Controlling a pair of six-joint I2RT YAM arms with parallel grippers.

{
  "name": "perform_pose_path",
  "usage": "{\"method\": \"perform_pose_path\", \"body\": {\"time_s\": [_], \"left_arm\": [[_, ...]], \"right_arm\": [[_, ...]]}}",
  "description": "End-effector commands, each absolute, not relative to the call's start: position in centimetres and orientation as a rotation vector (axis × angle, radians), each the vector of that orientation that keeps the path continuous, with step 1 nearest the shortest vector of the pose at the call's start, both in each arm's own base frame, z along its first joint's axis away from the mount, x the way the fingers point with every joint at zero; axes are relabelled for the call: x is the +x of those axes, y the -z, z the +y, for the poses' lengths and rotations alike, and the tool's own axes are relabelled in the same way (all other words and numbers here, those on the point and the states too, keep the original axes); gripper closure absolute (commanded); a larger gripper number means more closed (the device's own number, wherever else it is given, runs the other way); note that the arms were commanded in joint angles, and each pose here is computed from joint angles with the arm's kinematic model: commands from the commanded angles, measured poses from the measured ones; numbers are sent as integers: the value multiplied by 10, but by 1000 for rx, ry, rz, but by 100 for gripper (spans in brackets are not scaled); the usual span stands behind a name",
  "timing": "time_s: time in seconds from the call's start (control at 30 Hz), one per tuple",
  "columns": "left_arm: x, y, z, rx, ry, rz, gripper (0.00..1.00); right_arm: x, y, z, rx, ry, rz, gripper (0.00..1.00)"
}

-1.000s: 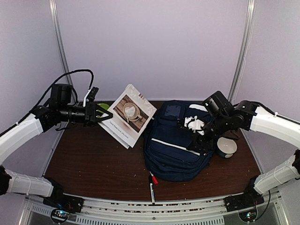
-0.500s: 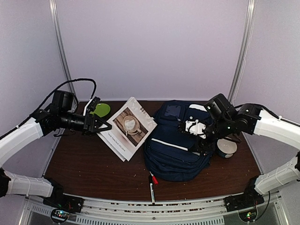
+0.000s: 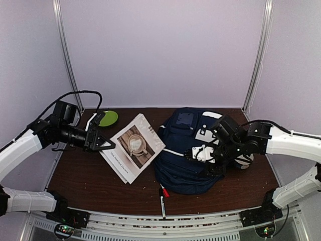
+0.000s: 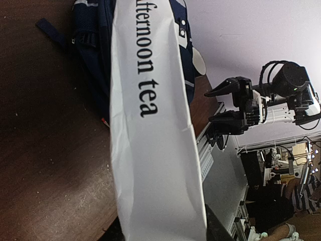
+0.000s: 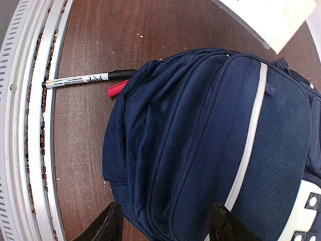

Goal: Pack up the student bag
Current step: Pick up the largest pocket of the bag from the student bag.

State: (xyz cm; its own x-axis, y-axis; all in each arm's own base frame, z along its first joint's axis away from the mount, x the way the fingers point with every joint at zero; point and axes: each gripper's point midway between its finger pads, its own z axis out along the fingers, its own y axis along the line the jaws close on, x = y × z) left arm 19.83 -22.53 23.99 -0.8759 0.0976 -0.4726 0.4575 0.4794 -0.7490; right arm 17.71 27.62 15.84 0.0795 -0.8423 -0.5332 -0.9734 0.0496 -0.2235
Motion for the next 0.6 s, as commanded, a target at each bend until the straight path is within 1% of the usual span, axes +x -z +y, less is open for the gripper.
{"method": "perform_pose_path", "body": {"time_s": [0.0,0.23,0.33,0.47,0.57], "left_arm": [[199,-237,-225,510,1321,2370,62],[199,-238,-223,497,1308,2367,62],[198,-234,-222,493,1305,2376,62],[198,-231,-222,490,1305,2379,62],[199,-232,-223,496,1306,2370,62]], "right_arm": [[181,-148,296,-1870,-219,1738,41],[205,-105,312,-1857,4,1831,40],[215,-99,312,-1828,96,1835,39],[218,-95,311,-1823,147,1841,39],[227,-88,306,-1798,257,1848,39]]}}
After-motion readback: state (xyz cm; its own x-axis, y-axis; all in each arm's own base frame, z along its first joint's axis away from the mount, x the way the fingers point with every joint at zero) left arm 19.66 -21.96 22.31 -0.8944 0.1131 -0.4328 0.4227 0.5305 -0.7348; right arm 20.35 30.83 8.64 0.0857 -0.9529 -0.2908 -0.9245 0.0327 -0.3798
